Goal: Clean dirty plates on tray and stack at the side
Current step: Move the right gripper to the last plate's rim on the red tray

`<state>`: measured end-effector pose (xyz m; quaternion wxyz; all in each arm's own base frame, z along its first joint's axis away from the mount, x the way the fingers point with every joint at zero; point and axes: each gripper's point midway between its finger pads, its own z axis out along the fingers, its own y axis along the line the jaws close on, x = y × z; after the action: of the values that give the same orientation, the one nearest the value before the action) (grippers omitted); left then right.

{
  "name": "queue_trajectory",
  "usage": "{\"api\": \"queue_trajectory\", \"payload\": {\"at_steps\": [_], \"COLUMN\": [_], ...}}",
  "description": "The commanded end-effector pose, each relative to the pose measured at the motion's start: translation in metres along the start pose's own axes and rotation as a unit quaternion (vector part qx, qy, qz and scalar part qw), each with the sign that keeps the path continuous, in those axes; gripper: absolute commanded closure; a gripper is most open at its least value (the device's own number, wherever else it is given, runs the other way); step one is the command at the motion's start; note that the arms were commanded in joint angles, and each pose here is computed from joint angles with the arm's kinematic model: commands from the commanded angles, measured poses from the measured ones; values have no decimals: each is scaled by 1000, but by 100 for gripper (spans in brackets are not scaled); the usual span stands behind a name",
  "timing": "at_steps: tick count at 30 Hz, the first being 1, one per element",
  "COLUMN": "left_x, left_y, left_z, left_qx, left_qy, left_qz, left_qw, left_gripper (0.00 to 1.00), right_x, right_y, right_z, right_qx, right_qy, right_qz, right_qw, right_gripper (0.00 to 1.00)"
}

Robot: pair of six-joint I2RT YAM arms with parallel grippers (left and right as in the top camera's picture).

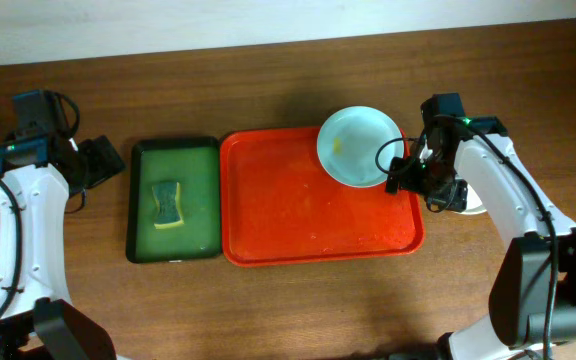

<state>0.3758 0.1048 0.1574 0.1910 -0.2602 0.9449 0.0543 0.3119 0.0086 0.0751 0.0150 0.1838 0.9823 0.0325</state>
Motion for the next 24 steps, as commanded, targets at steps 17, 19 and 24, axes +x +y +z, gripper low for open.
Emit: {"api": "queue_trajectory", "payload": {"at_steps": [17,19,24], "left_x": [-4,-4,-4], "left_y": [0,0,0], "left_z": [-5,-6,-5], "left_qx": [5,5,5], "left_qy": [-8,-9,-9], "left_qz": [-8,-8,-8], "left_qw": [1000,1000,1000], "left_gripper": [1,1,1], "right_x": [-12,-5,9], "right_y": [31,47,59], "right_z": [-3,-7,-9], "right_qx": [-79,-129,-158], "right_qy": [-22,-2,31], "right_qz": [-5,-8,12], "right_qw": [997,992,987], "right_gripper": [1,2,1]}}
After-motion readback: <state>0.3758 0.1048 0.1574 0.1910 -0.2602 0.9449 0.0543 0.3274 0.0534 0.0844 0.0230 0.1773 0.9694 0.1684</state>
